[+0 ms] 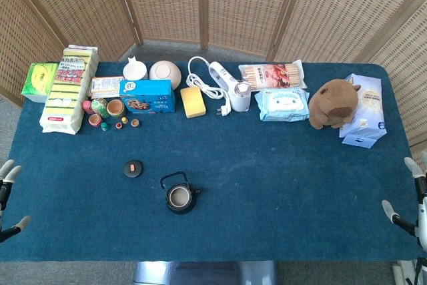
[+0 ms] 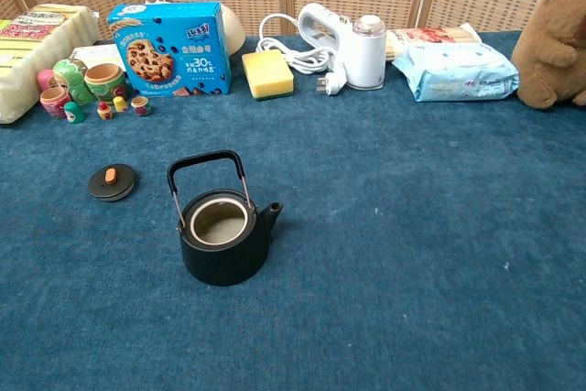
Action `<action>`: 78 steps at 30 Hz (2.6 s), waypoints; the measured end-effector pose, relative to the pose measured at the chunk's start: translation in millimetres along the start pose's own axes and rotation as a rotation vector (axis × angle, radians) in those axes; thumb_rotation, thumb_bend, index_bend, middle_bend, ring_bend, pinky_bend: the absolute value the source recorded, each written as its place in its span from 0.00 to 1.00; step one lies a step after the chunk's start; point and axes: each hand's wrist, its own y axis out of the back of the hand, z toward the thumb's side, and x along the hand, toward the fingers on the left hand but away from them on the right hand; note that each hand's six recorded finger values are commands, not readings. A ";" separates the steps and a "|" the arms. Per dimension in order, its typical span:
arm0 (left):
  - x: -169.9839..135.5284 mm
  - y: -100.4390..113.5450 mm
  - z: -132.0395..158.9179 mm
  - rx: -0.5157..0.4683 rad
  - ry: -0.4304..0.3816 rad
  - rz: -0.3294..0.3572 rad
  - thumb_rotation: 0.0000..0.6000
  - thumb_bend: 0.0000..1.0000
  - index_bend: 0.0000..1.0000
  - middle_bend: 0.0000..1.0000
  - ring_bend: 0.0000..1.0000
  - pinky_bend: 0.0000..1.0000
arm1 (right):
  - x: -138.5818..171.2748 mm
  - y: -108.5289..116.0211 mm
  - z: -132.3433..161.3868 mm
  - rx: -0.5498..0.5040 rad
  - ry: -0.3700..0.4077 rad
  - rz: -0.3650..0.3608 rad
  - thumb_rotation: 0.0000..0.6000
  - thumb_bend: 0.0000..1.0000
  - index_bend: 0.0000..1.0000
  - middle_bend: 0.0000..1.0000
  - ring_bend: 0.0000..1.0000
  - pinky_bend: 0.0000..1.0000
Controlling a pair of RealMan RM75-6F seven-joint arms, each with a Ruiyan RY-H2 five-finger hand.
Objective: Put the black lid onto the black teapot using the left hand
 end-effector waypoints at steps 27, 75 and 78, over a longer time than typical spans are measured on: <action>111.1 -38.3 54.9 0.099 -0.140 -0.129 1.00 0.09 0.31 0.00 0.00 0.04 | -0.8 -17.3 5.6 -0.020 0.024 0.098 1.00 0.25 0.12 0.00 0.00 0.00; 169.4 -158.6 170.1 0.401 -0.202 -0.321 1.00 0.13 0.31 0.00 0.00 0.04 | -3.1 -12.5 0.8 -0.082 0.030 0.128 1.00 0.25 0.12 0.00 0.00 0.00; 170.5 -160.8 172.6 0.409 -0.203 -0.323 1.00 0.13 0.31 0.00 0.00 0.04 | -3.4 -13.1 1.2 -0.083 0.032 0.132 1.00 0.25 0.12 0.00 0.00 0.00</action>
